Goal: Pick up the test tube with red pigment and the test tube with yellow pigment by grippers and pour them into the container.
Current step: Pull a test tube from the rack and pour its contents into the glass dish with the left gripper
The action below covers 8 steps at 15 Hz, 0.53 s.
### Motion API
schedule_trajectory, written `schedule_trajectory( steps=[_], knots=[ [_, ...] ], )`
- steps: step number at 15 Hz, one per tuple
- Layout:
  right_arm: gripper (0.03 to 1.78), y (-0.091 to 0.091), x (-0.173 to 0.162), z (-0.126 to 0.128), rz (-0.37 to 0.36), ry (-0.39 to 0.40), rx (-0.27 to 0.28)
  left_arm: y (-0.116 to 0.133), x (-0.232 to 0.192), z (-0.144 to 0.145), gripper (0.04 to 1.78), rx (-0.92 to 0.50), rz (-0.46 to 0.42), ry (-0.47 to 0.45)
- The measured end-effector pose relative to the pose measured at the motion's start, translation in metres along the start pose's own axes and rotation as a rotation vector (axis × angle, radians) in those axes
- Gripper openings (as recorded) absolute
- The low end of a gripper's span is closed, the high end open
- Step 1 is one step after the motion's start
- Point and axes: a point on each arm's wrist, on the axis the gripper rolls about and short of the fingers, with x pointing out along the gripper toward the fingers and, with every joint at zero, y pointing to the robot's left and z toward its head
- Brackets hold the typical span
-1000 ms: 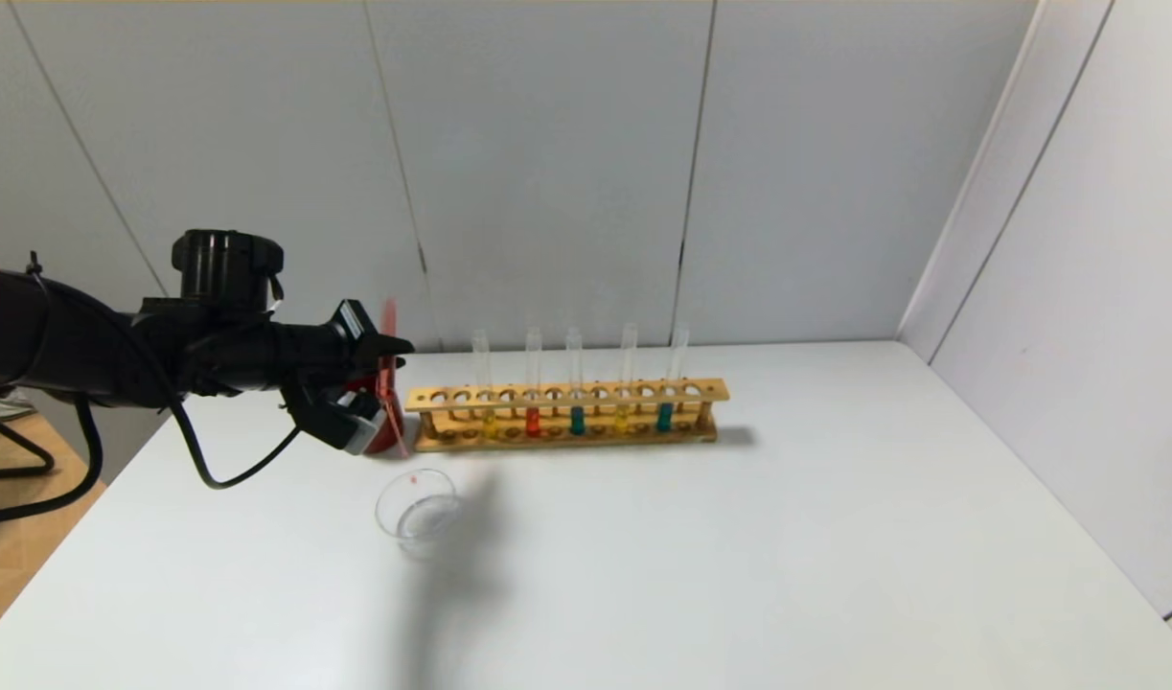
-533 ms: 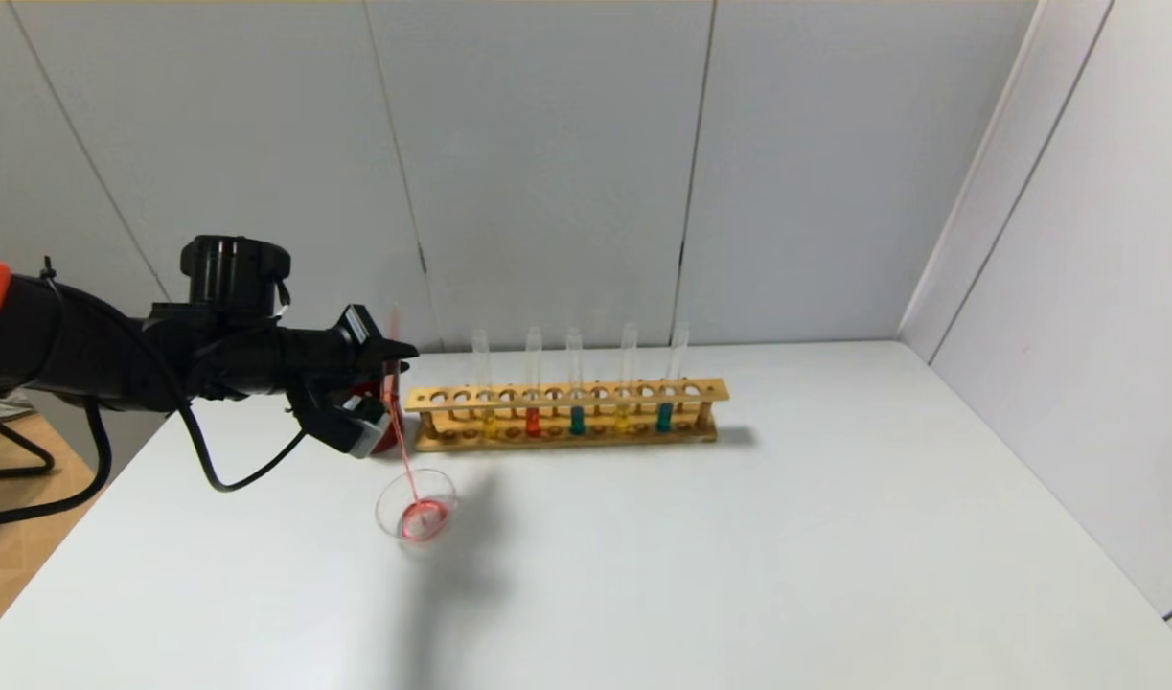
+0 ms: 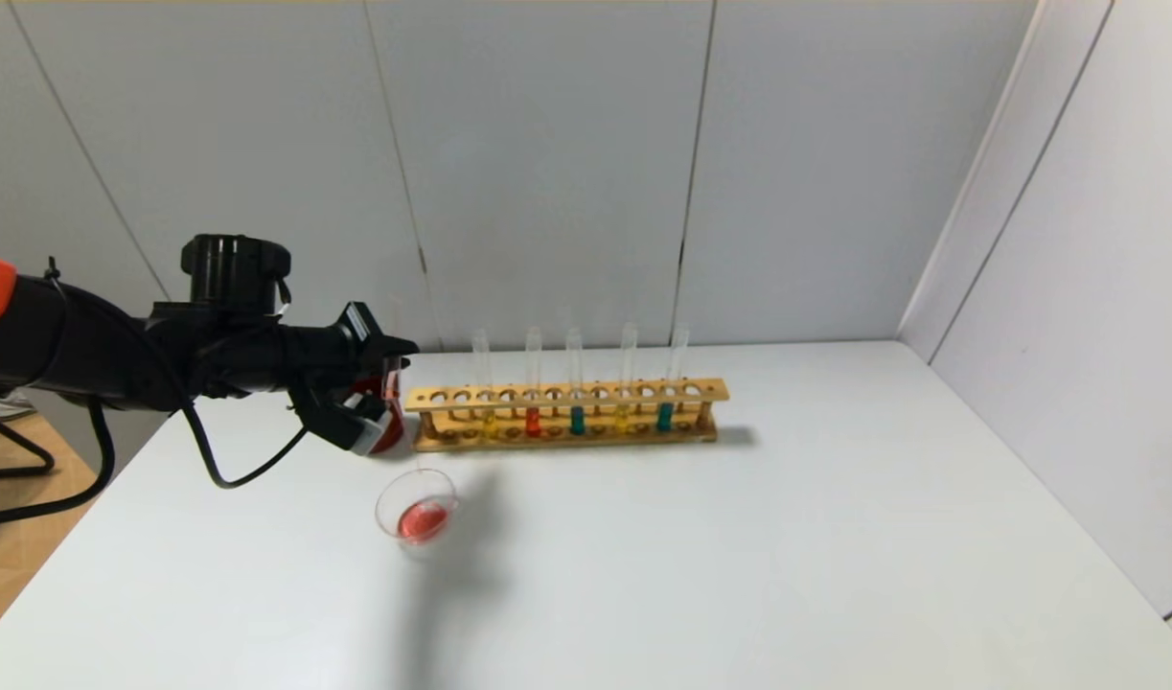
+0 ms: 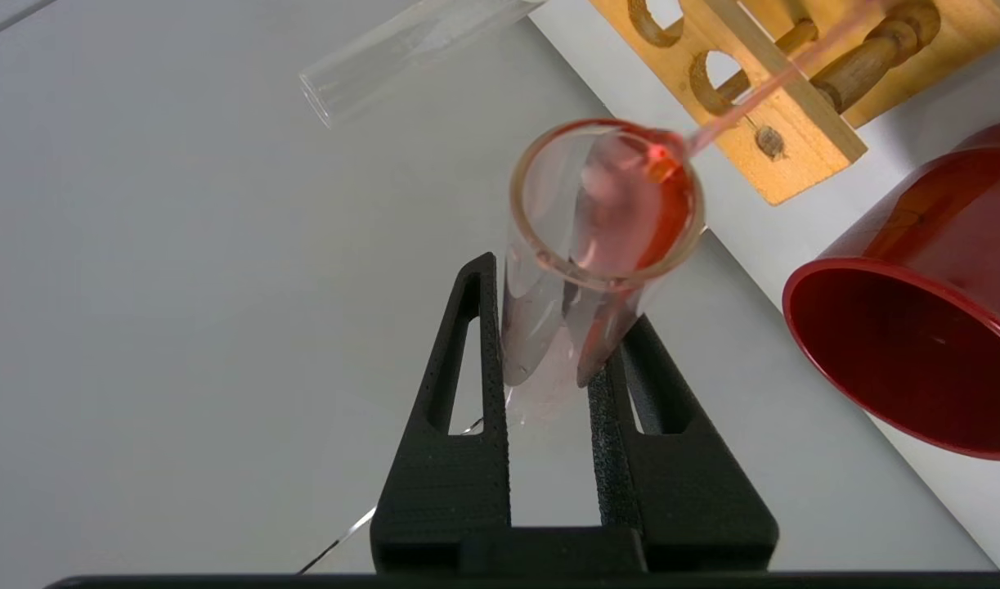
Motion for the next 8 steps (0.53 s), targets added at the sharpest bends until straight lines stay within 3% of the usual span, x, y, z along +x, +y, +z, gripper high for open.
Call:
schedule_trajectory(
  steps=[8],
  knots=[
    [1.75,0.0,0.0,0.0,0.0,0.0,0.0,-0.0006,-0.0004,0.001,0.33,-0.002,-0.002,-0.004]
  ],
)
